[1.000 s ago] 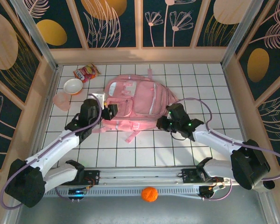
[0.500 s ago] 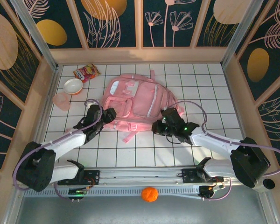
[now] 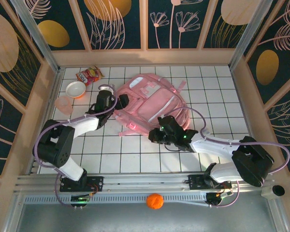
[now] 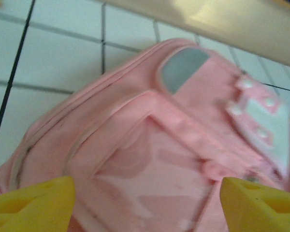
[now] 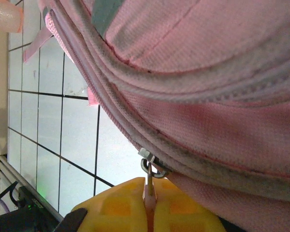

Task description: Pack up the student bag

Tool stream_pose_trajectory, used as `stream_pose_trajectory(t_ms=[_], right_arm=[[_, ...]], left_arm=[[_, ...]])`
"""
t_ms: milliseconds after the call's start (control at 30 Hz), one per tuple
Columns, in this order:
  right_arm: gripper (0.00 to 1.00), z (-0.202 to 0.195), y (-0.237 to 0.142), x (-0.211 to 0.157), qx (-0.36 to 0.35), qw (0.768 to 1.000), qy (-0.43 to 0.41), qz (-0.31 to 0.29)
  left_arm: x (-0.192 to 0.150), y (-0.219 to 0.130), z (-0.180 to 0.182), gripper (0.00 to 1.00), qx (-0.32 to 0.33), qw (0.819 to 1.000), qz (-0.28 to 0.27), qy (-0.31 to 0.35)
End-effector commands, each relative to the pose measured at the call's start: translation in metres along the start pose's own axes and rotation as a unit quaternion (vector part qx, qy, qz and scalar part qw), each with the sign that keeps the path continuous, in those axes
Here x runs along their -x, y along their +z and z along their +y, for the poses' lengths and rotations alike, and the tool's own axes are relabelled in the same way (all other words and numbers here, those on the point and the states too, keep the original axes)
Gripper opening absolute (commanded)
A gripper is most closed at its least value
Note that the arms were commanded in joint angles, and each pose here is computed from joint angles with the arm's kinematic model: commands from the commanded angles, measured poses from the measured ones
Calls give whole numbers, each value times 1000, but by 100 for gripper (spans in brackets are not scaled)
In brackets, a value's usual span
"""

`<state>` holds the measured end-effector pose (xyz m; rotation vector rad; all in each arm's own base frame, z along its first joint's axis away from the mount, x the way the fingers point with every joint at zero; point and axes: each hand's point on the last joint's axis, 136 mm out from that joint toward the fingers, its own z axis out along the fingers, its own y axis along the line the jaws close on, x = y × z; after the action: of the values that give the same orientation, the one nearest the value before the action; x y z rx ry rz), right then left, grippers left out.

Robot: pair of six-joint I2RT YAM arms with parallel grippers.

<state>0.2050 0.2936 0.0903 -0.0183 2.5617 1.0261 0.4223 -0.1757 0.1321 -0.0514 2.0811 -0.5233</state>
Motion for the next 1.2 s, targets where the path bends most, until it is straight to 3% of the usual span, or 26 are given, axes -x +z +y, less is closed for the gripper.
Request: stream_pose_trajectory(t_ms=[0, 67, 133, 233, 333, 433, 733, 800, 900, 967, 1000, 1167], right_arm=[[0, 14, -2, 17, 21, 1000, -15, -18], [0, 14, -3, 18, 23, 999, -18, -18], [0, 12, -3, 19, 22, 999, -19, -17], [0, 10, -3, 20, 22, 999, -20, -16], [0, 8, -4, 20, 23, 999, -20, -14], [0, 8, -4, 20, 24, 999, -21, -12], [0, 11, -5, 20, 29, 999, -27, -11], [0, 12, -5, 21, 30, 999, -29, -11], [0, 12, -10, 23, 28, 999, -32, -13], [0, 6, -16, 26, 16, 999, -30, -17], [0, 0, -20, 28, 8, 999, -28, -19], [0, -31, -53, 42, -15, 999, -18, -38]], left_arm=[[21, -26, -29, 77, -60, 972, -40, 224], [2, -41, -43, 75, -113, 931, -26, 345], [-27, -58, -58, 68, -187, 874, -10, 448], [-65, -80, -79, 59, -286, 793, -1, 537], [-99, -96, -101, 59, -351, 717, -18, 602], [-116, -90, -113, 60, -356, 684, -13, 637], [-140, -74, -142, 56, -388, 645, -11, 659], [-146, -71, -144, 50, -389, 643, -9, 659], [-147, -61, -136, 29, -366, 658, 10, 658], [-147, -56, -124, 6, -335, 665, 28, 667], [-147, -54, -114, 0, -319, 670, 40, 669], [-132, -64, -72, 0, -291, 697, 63, 652]])
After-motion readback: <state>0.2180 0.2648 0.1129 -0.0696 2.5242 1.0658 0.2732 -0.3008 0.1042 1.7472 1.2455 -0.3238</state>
